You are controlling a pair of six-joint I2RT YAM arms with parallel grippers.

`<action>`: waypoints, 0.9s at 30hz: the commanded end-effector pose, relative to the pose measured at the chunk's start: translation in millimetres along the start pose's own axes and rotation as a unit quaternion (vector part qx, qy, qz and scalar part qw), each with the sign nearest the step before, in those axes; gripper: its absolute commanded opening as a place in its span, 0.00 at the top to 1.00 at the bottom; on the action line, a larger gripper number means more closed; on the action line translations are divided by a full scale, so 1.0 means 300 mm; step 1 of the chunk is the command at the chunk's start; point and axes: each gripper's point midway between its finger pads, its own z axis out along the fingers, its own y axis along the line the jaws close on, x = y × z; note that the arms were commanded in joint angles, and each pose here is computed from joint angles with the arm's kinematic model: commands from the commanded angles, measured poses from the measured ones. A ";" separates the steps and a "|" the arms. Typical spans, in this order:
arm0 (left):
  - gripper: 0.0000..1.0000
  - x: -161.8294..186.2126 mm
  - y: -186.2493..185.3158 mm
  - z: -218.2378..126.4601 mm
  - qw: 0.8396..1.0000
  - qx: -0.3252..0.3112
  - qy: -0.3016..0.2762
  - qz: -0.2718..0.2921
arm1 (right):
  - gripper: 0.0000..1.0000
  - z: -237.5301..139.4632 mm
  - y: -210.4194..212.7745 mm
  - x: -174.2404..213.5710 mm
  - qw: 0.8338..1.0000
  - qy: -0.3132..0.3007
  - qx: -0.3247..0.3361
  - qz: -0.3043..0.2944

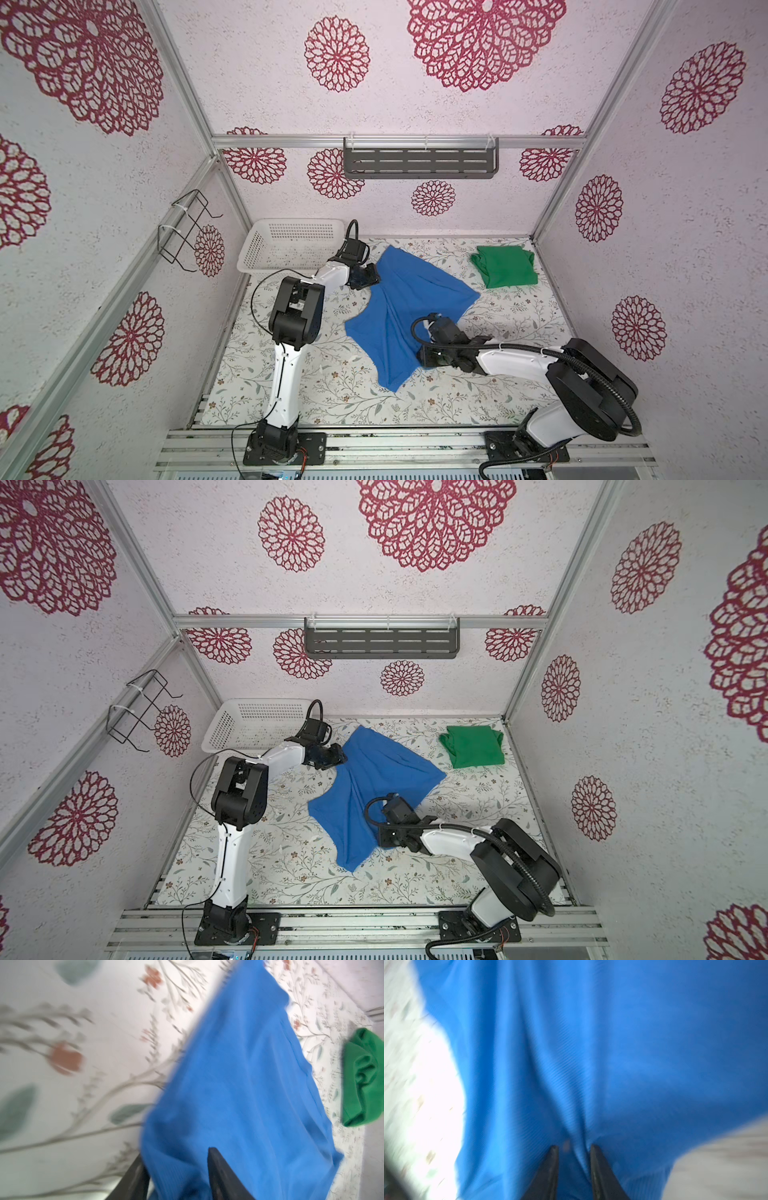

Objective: Fold and stack the tank tops

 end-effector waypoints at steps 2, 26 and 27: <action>0.50 0.051 0.158 -0.064 0.995 -0.073 0.066 0.032 | 0.61 -0.119 0.038 -0.044 1.000 -0.007 0.011 0.007; 0.49 0.613 -0.069 -0.338 1.000 -0.009 0.024 -0.012 | 0.73 -0.283 -0.668 -0.515 0.968 -0.120 0.211 0.067; 0.50 0.625 -0.056 -0.317 0.999 -0.008 0.026 -0.021 | 0.73 -0.267 -0.667 -0.516 0.970 -0.117 0.205 0.065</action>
